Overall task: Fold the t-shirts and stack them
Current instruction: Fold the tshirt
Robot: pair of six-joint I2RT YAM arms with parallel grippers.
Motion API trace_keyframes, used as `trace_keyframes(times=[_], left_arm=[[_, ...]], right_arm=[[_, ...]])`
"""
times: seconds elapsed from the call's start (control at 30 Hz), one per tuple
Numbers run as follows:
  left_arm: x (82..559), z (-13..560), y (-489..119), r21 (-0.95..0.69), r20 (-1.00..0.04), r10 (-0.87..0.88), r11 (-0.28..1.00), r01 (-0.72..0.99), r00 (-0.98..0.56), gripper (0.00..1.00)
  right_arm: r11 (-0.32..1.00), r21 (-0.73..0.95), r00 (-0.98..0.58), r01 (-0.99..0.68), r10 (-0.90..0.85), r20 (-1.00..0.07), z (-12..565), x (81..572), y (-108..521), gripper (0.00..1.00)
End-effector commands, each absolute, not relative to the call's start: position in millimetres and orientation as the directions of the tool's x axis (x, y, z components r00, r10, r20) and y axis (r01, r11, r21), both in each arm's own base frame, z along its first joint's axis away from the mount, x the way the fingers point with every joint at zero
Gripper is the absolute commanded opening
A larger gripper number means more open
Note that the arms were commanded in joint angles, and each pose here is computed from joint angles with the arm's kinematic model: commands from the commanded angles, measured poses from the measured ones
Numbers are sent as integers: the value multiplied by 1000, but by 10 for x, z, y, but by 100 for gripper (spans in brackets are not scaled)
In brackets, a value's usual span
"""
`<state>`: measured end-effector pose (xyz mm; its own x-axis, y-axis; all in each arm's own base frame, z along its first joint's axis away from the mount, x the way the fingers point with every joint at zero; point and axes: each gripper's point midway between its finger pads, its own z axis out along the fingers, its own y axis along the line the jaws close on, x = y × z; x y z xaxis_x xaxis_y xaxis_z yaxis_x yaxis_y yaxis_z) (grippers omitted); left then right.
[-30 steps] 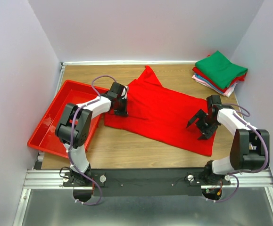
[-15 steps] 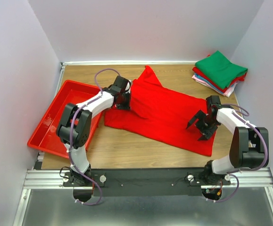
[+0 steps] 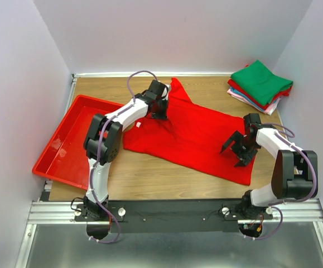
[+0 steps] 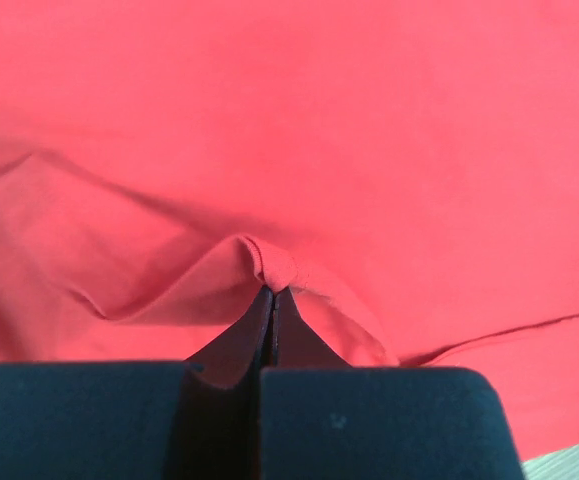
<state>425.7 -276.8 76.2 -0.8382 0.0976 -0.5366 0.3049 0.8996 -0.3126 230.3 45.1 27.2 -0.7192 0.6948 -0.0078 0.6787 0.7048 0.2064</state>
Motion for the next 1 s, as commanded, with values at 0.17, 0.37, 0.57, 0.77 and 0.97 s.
trace_keyframes(times=[0.17, 0.37, 0.57, 0.77, 0.97], left_arm=[[4227, 669, -3085, -334, -516, 171, 862, 381, -839, 0], [4269, 707, -3256, -353, -541, 195, 830, 431, -818, 0], [4335, 721, -3362, -362, -558, 207, 811, 460, -804, 1], [4406, 871, -3396, -362, -584, 193, 808, 465, -789, 44], [4481, 1067, -3247, -354, -611, 145, 829, 433, -778, 64]], right_arm=[[709, 171, -718, 685, 696, -7, 257, 2282, 410, 93], [709, 169, -718, 685, 696, -9, 261, 2304, 404, 93], [709, 170, -718, 685, 696, -11, 265, 2317, 403, 93], [708, 191, -719, 680, 695, -20, 331, 2365, 417, 93], [734, 236, -727, 637, 674, -132, 616, 2634, 342, 93]])
